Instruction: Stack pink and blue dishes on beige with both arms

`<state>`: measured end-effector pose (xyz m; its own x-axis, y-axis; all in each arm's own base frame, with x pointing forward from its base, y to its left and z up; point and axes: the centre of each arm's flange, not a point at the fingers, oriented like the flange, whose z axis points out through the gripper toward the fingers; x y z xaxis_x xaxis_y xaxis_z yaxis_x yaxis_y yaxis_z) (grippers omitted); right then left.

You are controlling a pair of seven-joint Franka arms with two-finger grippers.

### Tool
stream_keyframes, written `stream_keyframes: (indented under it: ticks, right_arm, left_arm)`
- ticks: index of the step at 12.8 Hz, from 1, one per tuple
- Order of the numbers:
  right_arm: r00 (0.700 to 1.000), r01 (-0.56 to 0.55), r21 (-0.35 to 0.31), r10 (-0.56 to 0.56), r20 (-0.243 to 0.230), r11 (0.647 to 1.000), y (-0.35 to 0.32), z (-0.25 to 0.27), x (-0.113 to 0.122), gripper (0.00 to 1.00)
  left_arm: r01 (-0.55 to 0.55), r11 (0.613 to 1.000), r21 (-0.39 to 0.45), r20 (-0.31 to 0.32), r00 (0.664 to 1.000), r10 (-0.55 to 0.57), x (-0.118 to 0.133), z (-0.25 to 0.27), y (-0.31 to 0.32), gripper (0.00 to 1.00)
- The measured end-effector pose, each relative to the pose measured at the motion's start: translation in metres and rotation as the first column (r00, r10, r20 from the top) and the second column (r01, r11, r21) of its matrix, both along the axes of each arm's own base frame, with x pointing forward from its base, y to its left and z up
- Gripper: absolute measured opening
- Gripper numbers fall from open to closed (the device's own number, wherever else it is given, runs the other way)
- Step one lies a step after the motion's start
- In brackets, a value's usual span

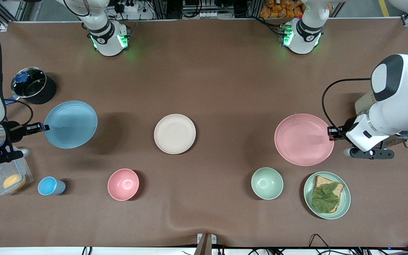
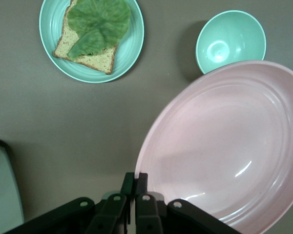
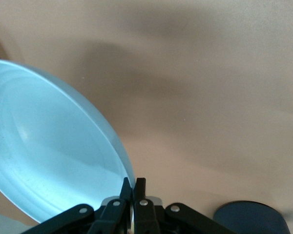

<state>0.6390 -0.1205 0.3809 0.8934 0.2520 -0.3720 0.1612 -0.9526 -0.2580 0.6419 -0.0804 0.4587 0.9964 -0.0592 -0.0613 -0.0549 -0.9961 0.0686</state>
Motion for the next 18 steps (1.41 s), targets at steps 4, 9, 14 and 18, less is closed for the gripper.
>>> stream_keyframes:
  ticks: [4,9,14,18]
  right_arm:
    - [1.000,0.001,-0.003,-0.001,0.011,1.000,-0.001,0.007,0.001,0.04]
    - [1.000,0.000,-0.004,0.000,0.017,1.000,-0.001,0.029,-0.003,0.04]
    - [1.000,0.001,-0.005,-0.001,0.017,1.000,-0.002,0.031,-0.003,0.04]
    - [1.000,0.001,-0.006,-0.001,0.020,1.000,-0.002,0.033,-0.002,0.04]
  left_arm:
    - [0.009,1.000,-0.002,0.003,1.000,-0.009,-0.001,0.004,-0.005,0.05]
    - [0.026,1.000,-0.006,0.012,1.000,-0.026,-0.004,0.011,-0.016,0.05]
    - [0.026,1.000,-0.007,0.011,1.000,-0.026,-0.005,0.011,-0.017,0.05]
    - [0.014,1.000,-0.011,0.009,1.000,-0.014,-0.007,0.012,-0.029,0.05]
